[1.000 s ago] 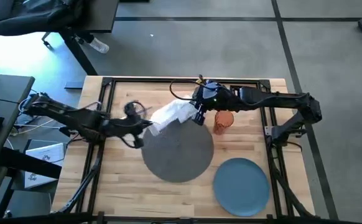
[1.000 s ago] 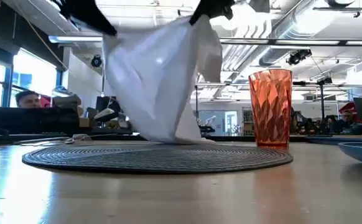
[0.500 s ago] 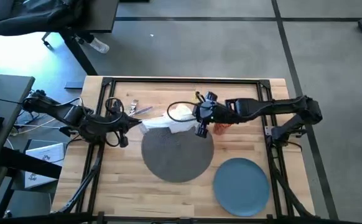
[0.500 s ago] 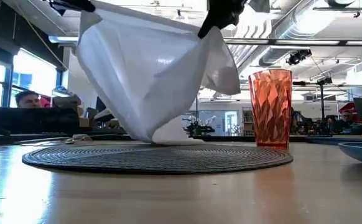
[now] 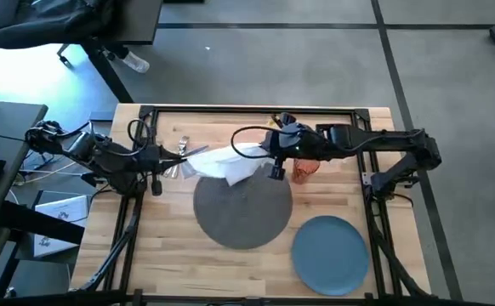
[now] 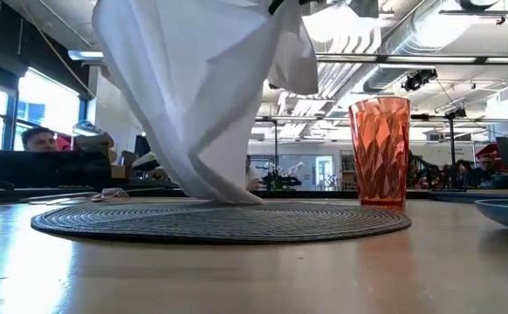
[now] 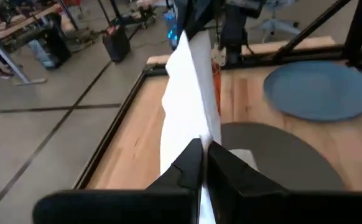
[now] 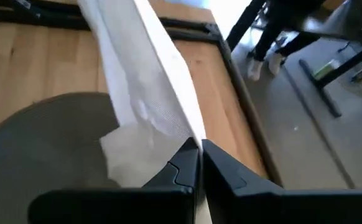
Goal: Set table place
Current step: Fold the white table napkin
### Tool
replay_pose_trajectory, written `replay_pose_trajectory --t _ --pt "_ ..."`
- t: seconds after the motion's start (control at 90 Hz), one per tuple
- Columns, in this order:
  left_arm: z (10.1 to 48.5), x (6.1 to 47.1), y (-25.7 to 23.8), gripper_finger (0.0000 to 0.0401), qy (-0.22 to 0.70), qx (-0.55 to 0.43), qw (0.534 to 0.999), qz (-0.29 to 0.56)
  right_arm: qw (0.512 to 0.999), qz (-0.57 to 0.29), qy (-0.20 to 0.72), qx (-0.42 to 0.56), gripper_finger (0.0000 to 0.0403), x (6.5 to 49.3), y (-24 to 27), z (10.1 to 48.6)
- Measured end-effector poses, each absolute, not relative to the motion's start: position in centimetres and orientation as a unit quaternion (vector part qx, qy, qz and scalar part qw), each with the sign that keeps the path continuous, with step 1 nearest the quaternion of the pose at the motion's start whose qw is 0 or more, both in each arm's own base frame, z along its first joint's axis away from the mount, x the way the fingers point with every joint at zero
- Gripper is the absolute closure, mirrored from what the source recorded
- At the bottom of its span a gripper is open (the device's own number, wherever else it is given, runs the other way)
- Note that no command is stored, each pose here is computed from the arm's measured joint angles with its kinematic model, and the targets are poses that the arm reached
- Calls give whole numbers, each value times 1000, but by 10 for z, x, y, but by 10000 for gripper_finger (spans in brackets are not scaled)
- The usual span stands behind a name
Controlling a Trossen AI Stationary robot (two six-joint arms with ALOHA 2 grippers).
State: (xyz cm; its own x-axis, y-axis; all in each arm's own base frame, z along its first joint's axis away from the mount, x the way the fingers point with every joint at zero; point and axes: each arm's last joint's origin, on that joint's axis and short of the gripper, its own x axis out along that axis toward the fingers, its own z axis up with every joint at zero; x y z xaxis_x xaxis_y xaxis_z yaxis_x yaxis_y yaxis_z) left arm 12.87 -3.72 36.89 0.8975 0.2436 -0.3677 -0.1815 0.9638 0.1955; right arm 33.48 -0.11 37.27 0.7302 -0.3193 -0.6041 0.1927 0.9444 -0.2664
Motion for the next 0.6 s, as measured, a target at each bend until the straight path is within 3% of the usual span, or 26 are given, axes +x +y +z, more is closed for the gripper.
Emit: replay_pose_trajectory --t 0.267,0.6 --pt "310 145 -61 401 281 -4 959 33 902 -82 418 -66 403 329 32 314" --pt "220 157 -109 401 346 -118 931 -8 918 8 393 -61 403 315 92 235"
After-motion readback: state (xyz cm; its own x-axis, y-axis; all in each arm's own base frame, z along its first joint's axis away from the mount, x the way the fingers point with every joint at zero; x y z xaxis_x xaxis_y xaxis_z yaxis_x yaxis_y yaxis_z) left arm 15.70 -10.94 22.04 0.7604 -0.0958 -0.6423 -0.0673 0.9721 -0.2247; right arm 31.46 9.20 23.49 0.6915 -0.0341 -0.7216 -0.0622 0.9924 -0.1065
